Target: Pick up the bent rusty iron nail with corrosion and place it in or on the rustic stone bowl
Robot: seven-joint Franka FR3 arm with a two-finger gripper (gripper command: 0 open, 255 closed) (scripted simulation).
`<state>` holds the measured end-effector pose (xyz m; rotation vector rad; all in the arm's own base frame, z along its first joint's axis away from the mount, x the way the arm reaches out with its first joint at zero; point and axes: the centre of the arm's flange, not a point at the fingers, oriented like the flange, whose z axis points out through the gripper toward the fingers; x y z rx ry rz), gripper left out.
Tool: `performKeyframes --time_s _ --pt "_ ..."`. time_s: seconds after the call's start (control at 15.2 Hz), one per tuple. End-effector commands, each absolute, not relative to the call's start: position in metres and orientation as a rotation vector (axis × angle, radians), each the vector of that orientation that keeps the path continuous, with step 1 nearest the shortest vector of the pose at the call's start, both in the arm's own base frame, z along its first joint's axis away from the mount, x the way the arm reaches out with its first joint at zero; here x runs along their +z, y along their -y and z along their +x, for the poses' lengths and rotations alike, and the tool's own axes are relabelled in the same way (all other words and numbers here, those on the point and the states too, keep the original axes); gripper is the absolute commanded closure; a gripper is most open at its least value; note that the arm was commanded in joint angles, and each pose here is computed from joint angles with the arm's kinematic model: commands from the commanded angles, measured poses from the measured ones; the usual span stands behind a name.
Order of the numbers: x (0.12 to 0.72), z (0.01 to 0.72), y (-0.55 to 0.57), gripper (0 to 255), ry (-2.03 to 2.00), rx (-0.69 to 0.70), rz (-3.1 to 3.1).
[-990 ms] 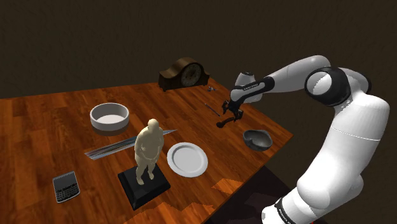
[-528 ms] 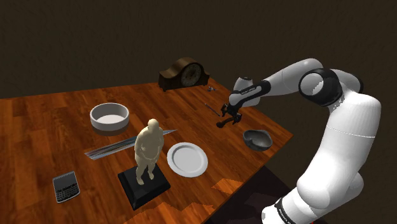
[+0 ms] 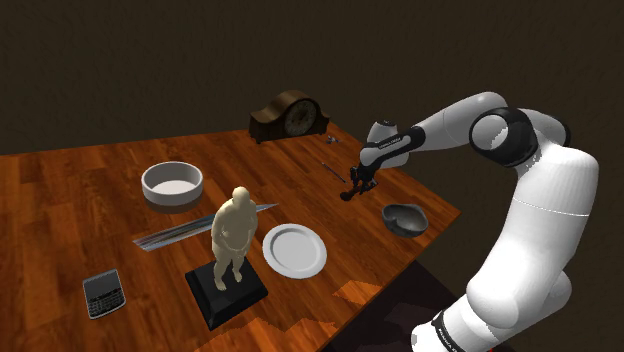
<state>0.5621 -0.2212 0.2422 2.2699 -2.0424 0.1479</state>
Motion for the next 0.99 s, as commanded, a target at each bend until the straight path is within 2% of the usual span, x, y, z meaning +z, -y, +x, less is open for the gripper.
performKeyframes --time_s 0.0,0.4,0.92 --pt "0.242 0.562 0.221 255 2.042 0.148 2.27" --pt "0.242 0.562 0.221 255 2.042 0.148 2.27" --pt "0.284 0.562 0.221 255 2.042 0.148 2.27"
